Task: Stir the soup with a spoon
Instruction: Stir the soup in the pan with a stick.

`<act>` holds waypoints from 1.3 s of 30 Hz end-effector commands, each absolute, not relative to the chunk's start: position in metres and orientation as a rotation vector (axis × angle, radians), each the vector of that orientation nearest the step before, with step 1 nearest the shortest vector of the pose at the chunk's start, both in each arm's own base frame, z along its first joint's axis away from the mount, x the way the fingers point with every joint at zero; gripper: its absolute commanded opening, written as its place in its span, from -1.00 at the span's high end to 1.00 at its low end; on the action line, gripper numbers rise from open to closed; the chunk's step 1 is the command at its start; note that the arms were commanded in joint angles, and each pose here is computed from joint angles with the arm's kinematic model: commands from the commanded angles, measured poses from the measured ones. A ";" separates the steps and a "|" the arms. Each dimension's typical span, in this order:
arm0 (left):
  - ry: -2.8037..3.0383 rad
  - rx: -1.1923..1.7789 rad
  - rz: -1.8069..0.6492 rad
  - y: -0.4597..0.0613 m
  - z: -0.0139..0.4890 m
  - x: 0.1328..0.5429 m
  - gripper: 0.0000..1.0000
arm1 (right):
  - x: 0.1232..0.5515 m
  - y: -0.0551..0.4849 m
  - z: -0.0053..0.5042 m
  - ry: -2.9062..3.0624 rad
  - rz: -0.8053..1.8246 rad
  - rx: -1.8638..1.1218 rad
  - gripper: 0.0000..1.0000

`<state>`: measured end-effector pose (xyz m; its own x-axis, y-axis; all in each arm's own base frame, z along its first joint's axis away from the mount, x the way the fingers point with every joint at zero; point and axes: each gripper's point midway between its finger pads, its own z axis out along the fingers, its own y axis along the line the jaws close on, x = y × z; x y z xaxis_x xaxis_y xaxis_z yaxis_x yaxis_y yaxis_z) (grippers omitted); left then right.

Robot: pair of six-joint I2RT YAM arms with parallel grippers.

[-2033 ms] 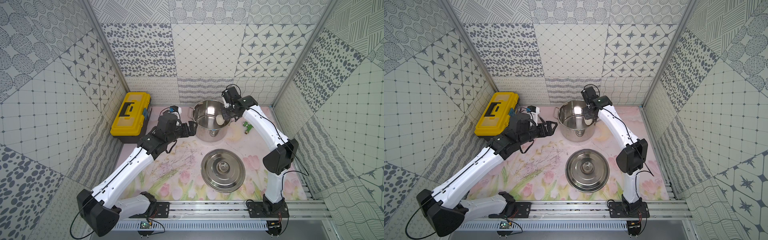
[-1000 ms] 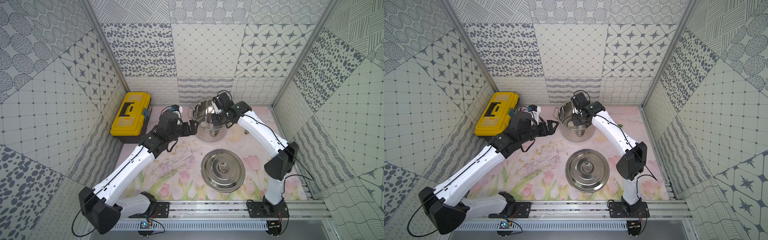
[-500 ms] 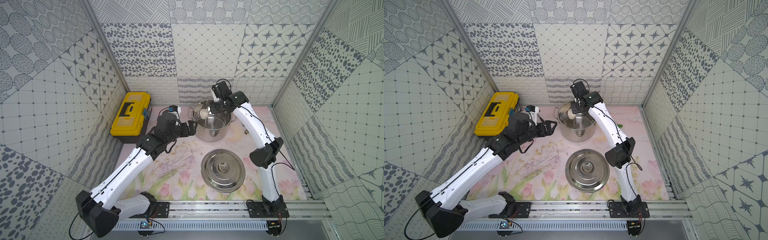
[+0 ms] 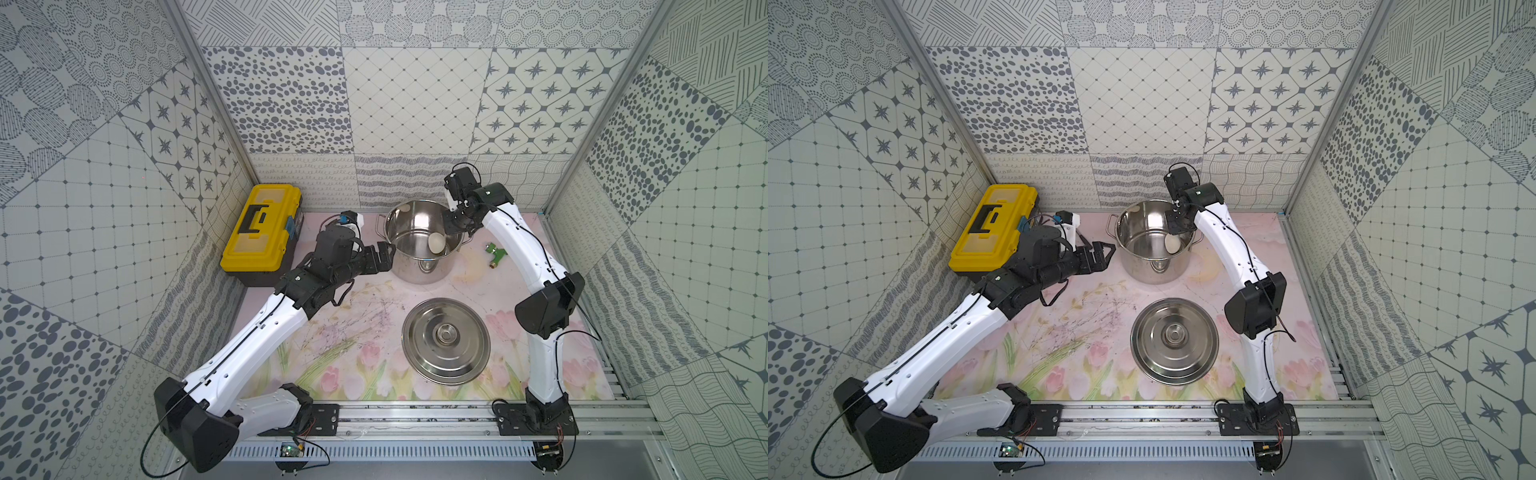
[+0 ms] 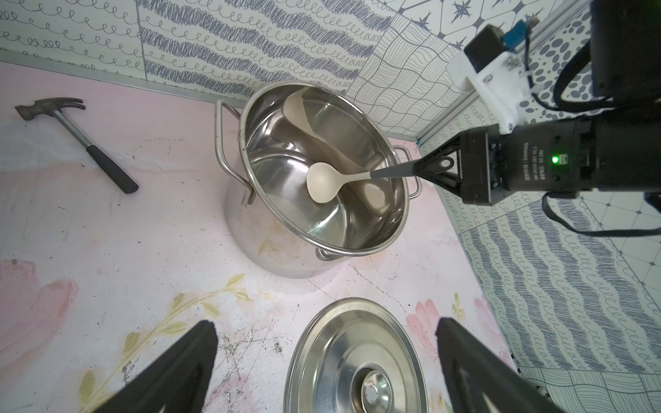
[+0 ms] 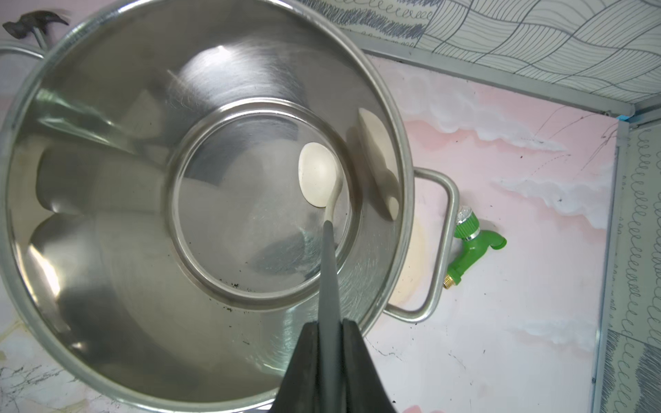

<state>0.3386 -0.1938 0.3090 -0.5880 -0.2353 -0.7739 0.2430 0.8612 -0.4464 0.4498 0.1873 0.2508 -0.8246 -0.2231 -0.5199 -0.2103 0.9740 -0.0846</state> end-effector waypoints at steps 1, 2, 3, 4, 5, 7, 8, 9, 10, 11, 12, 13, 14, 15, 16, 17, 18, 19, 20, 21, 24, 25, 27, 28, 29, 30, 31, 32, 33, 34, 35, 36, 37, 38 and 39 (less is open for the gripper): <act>2.056 0.049 -0.669 -0.201 0.320 0.344 -0.99 | 0.435 0.187 0.286 2.480 0.046 -0.280 1.00; 2.057 0.050 -0.672 -0.201 0.320 0.343 -0.99 | 0.431 0.189 0.285 2.480 0.061 -0.278 1.00; 2.059 0.050 -0.672 -0.201 0.319 0.343 -0.99 | 0.427 0.191 0.284 2.483 0.077 -0.276 1.00; 2.060 0.050 -0.675 -0.202 0.319 0.343 -0.99 | 0.422 0.192 0.283 2.486 0.084 -0.278 1.00; 2.061 0.048 -0.677 -0.202 0.319 0.343 -0.99 | 0.418 0.195 0.281 2.490 0.091 -0.280 1.00; 2.061 0.046 -0.681 -0.202 0.319 0.343 -0.99 | 0.409 0.202 0.276 2.499 0.112 -0.287 1.00; 2.062 0.043 -0.681 -0.201 0.319 0.342 -0.99 | 0.407 0.207 0.274 2.499 0.123 -0.292 1.00; 2.063 0.042 -0.684 -0.201 0.319 0.342 -0.99 | 0.404 0.212 0.273 2.498 0.136 -0.297 1.00; 2.064 0.038 -0.685 -0.201 0.319 0.342 -0.99 | 0.402 0.217 0.270 2.499 0.143 -0.303 1.00; 2.065 0.037 -0.688 -0.202 0.319 0.341 -0.99 | 0.402 0.222 0.269 2.497 0.152 -0.309 1.00; 2.064 0.035 -0.691 -0.201 0.320 0.341 -0.99 | 0.401 0.228 0.267 2.500 0.159 -0.314 1.00; 2.064 0.031 -0.695 -0.201 0.320 0.340 -0.99 | 0.402 0.233 0.266 2.501 0.168 -0.317 1.00; 2.061 0.028 -0.698 -0.201 0.321 0.340 -0.99 | 0.403 0.237 0.265 2.500 0.177 -0.319 1.00; 2.063 0.024 -0.701 -0.201 0.321 0.339 -0.99 | 0.404 0.242 0.265 2.498 0.187 -0.318 1.00; 2.061 0.020 -0.703 -0.200 0.322 0.338 -0.99 | 0.407 0.246 0.266 2.493 0.199 -0.316 1.00; 2.061 0.016 -0.705 -0.200 0.323 0.337 -0.99 | 0.409 0.249 0.266 2.490 0.208 -0.314 1.00; 2.062 0.010 -0.705 -0.199 0.322 0.337 -0.99 | 0.412 0.253 0.265 2.489 0.225 -0.309 1.00; 2.062 0.004 -0.704 -0.197 0.322 0.336 -0.99 | 0.414 0.257 0.265 2.488 0.238 -0.312 1.00; 2.062 0.001 -0.704 -0.197 0.322 0.335 -0.99 | 0.418 0.259 0.265 2.486 0.238 -0.309 1.00; 2.060 -0.005 -0.704 -0.196 0.322 0.334 -0.99 | 0.421 0.262 0.265 2.481 0.241 -0.306 1.00; 2.062 -0.021 -0.704 -0.193 0.321 0.331 -0.99 | 0.431 0.266 0.268 2.463 0.239 -0.291 1.00; 2.061 -0.028 -0.704 -0.191 0.321 0.330 -0.99 | 0.435 0.267 0.270 2.454 0.234 -0.290 1.00; 2.058 -0.034 -0.705 -0.190 0.321 0.328 -0.99 | 0.442 0.267 0.272 2.437 0.212 -0.285 1.00; 2.059 -0.035 -0.703 -0.189 0.321 0.327 -0.99 | 0.446 0.267 0.273 2.427 0.198 -0.287 1.00; 2.058 -0.038 -0.701 -0.188 0.321 0.327 -0.99 | 0.449 0.266 0.276 2.415 0.184 -0.292 1.00; 2.058 -0.040 -0.700 -0.187 0.321 0.326 -0.99 | 0.452 0.264 0.277 2.407 0.171 -0.292 1.00; 2.057 -0.039 -0.698 -0.187 0.321 0.326 -0.99 | 0.456 0.261 0.278 2.400 0.153 -0.289 1.00; 2.056 -0.039 -0.694 -0.187 0.322 0.326 -0.99 | 0.459 0.257 0.278 2.398 0.133 -0.287 1.00; 2.053 -0.039 -0.695 -0.187 0.323 0.326 -0.99 | 0.461 0.253 0.279 2.396 0.121 -0.283 1.00; 2.052 -0.039 -0.695 -0.187 0.323 0.326 -0.99 | 0.464 0.248 0.279 2.394 0.108 -0.277 1.00; 2.053 -0.039 -0.695 -0.187 0.322 0.327 -0.99 | 0.466 0.243 0.280 2.395 0.095 -0.271 1.00; 2.053 -0.037 -0.695 -0.187 0.322 0.327 -0.99 | 0.467 0.238 0.280 2.396 0.083 -0.267 1.00; 2.052 -0.038 -0.696 -0.188 0.323 0.328 -0.99 | 0.468 0.233 0.281 2.395 0.074 -0.263 1.00; 2.053 -0.036 -0.697 -0.188 0.322 0.328 -0.99 | 0.469 0.228 0.282 2.396 0.067 -0.262 1.00; 2.052 -0.035 -0.696 -0.188 0.322 0.328 -0.99 | 0.468 0.224 0.282 2.396 0.056 -0.264 1.00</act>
<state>0.3253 -0.1889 0.3161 -0.5837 -0.2745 -0.7642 0.2413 0.8400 -0.4860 0.4571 0.2373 0.2659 -0.7631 -0.1765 -0.6217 -0.2246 0.9745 -0.0009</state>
